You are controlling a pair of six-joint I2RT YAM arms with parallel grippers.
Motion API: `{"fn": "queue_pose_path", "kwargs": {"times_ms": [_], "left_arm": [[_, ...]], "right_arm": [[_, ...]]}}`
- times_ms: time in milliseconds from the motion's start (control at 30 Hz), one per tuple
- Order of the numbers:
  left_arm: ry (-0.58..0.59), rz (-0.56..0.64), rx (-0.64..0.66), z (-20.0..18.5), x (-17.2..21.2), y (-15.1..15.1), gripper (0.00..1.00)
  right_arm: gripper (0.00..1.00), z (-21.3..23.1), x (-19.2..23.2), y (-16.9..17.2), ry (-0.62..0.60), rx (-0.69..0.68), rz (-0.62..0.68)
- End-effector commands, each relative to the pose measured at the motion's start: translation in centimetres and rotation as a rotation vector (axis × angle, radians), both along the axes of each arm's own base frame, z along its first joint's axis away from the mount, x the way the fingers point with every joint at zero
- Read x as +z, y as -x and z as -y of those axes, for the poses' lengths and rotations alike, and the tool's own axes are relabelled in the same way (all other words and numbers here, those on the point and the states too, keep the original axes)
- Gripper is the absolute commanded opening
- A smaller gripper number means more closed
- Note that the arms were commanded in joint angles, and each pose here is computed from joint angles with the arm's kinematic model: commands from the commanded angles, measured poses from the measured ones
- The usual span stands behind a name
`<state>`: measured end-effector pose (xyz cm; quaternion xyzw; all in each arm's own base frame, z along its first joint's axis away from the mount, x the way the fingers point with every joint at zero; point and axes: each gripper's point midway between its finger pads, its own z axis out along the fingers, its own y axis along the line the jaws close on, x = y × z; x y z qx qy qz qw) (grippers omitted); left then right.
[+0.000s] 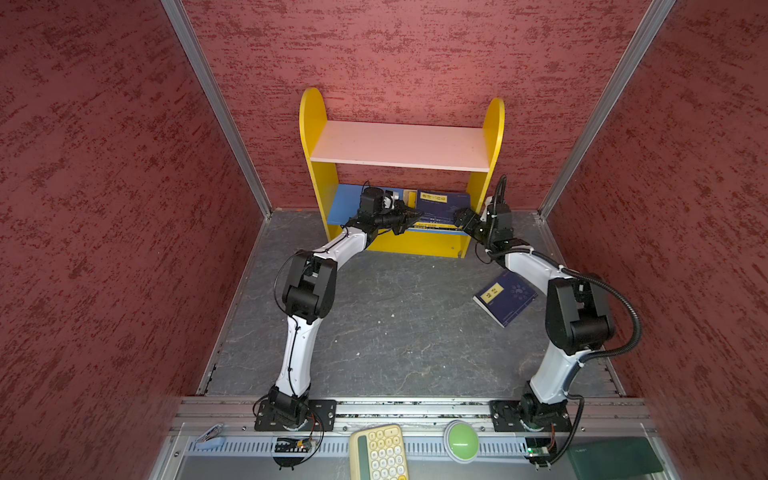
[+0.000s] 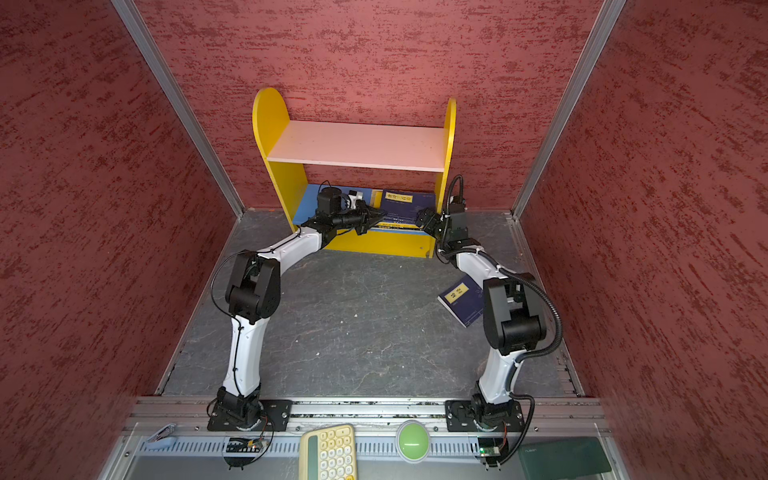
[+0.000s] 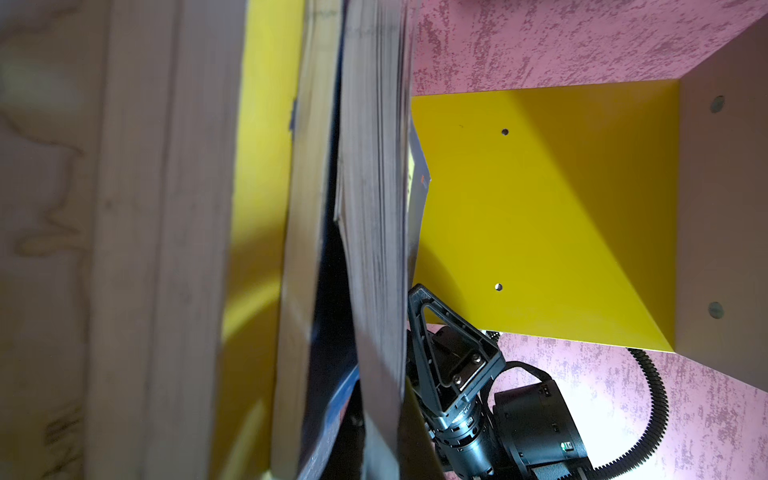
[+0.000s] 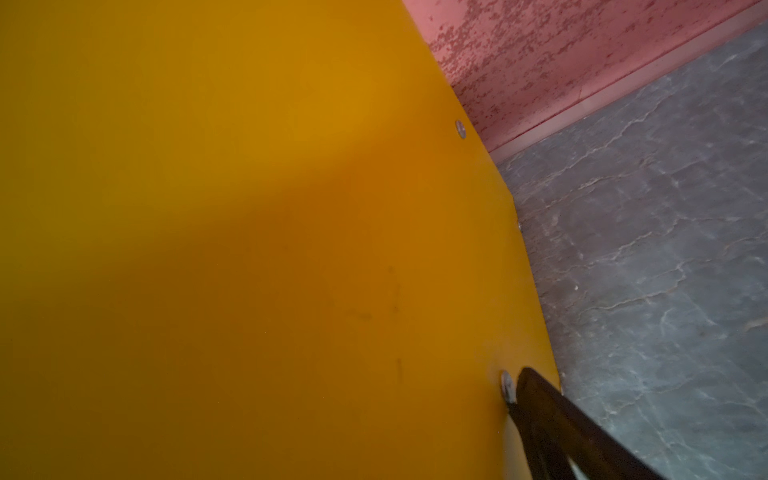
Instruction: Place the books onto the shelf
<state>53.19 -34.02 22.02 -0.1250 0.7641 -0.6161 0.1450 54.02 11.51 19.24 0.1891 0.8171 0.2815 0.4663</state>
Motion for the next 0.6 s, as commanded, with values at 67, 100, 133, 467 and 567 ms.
{"fn": "queue_pose_path", "kwargs": {"times_ms": [67, 100, 133, 467, 567], "left_arm": [[-0.002, 0.048, -0.054, 1.0, 1.8, 1.2, 0.16], [-0.004, 0.049, -0.048, 0.8, 1.9, 1.2, 0.21], [-0.006, 0.051, -0.045, 0.7, 2.0, 1.1, 0.24], [-0.065, 0.083, 0.059, -2.5, 3.0, -0.2, 0.52], [-0.101, 0.099, 0.096, -3.5, 3.4, -0.5, 0.53]], "right_arm": [[0.96, -0.2, 0.0, -0.4, 0.026, 0.0, -0.003], [0.95, -0.1, -0.3, -0.4, 0.029, -0.006, -0.01], [0.94, 0.0, -0.5, -0.4, 0.031, -0.012, -0.015], [0.91, 0.4, -1.1, -0.1, 0.036, -0.037, -0.031], [0.92, 0.3, -0.6, -0.3, 0.034, -0.031, -0.019]]}}
